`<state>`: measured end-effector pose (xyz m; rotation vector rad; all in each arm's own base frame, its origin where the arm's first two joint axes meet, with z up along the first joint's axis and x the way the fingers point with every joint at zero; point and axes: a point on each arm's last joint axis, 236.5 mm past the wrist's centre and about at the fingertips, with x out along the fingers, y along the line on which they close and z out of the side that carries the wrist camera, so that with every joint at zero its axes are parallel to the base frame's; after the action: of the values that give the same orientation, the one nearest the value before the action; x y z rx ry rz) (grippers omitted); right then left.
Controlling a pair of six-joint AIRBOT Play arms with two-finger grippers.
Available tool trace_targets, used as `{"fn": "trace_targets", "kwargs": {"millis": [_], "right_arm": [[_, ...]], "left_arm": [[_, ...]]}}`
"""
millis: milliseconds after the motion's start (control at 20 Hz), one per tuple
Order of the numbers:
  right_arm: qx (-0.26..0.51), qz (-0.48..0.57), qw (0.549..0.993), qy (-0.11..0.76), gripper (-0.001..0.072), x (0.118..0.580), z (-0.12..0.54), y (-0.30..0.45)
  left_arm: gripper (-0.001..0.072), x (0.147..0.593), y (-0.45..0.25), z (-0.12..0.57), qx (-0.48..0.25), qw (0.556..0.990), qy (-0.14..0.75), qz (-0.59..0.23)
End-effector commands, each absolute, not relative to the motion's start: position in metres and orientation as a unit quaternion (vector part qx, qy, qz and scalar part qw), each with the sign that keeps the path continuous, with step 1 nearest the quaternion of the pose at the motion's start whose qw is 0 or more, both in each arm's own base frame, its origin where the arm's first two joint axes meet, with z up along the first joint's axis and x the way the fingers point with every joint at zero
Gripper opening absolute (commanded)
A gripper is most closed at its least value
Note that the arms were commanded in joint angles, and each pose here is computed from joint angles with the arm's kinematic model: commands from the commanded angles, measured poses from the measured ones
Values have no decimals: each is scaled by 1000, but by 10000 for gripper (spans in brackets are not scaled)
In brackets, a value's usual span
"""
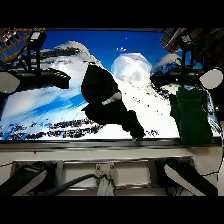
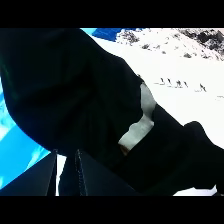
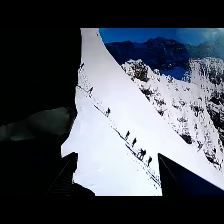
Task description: Fold the clothes and pants, and hang the long-sleeved shirts on hangers.
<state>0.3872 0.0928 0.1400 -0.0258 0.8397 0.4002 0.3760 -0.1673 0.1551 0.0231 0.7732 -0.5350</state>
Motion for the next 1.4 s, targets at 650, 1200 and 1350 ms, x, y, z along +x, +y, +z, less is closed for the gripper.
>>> {"fn": "trace_targets", "kwargs": {"millis": [650, 1200, 1350], "right_arm": [[-13, 193, 894, 405, 573, 387, 140, 93], [-11, 188, 903, 386, 573, 395, 147, 92], [-9, 178, 918, 355, 573, 408, 158, 90]], "left_arm": [[135, 376, -168, 155, 11, 891, 373, -258], [136, 376, -168, 155, 10, 891, 373, -257], [135, 376, -168, 155, 10, 891, 373, -257]]}}
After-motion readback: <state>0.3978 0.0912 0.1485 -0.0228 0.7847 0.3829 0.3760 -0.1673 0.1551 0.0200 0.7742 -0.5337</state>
